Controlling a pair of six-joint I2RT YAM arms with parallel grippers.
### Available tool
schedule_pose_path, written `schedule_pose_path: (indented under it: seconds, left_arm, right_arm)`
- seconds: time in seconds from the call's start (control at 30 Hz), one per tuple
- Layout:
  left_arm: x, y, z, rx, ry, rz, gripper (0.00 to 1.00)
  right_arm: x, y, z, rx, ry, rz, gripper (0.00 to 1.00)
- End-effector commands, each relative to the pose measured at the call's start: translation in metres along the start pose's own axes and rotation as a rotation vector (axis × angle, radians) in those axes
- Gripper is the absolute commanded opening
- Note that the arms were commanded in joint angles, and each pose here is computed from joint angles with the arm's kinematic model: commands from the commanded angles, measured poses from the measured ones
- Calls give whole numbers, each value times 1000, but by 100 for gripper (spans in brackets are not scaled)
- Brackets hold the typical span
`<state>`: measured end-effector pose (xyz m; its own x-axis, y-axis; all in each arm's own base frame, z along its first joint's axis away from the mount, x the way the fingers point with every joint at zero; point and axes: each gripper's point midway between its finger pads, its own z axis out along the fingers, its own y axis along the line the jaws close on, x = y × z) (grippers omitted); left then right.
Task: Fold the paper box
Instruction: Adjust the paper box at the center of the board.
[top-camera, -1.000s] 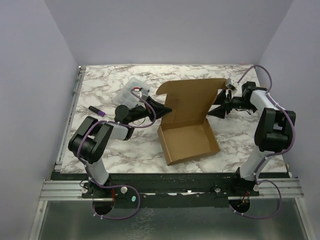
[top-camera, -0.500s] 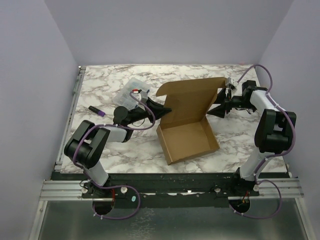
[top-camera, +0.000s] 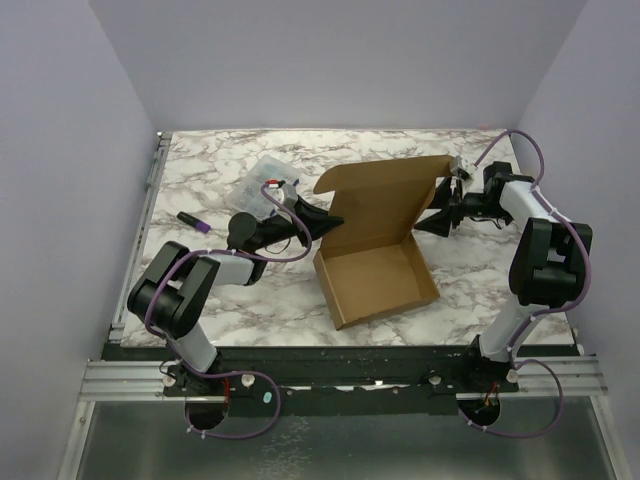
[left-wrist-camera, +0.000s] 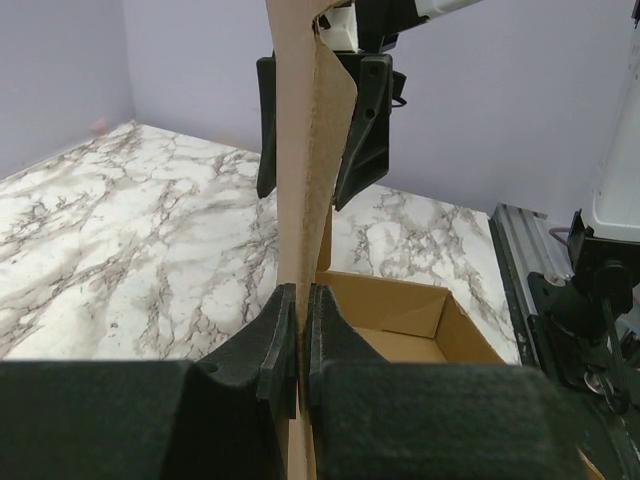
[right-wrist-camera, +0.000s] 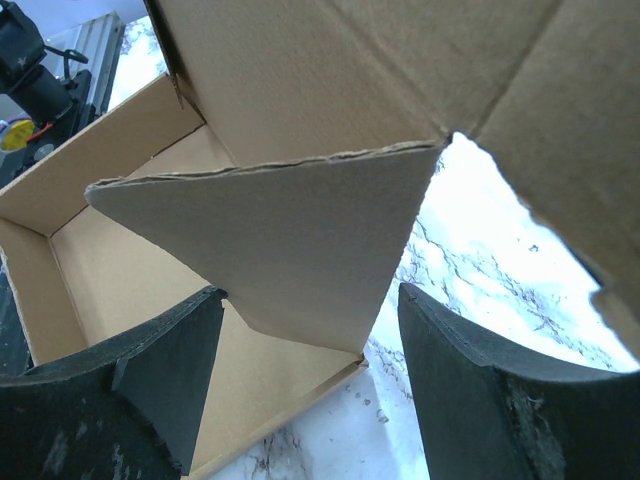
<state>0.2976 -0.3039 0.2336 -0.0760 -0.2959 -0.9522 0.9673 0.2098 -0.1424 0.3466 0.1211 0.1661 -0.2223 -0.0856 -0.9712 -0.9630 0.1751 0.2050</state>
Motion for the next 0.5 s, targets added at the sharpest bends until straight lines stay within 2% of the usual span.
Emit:
schedule_pose_path:
  seconds: [0.0,0.47]
  left_arm:
    - [-15,-10,6,21,-40,62,0]
    - [-14,-10,8,16,-37,73,0]
  right_arm:
    - [-6,13,9,-38,-29,21,75]
    - [-4,13,8,-27,-10,17,75]
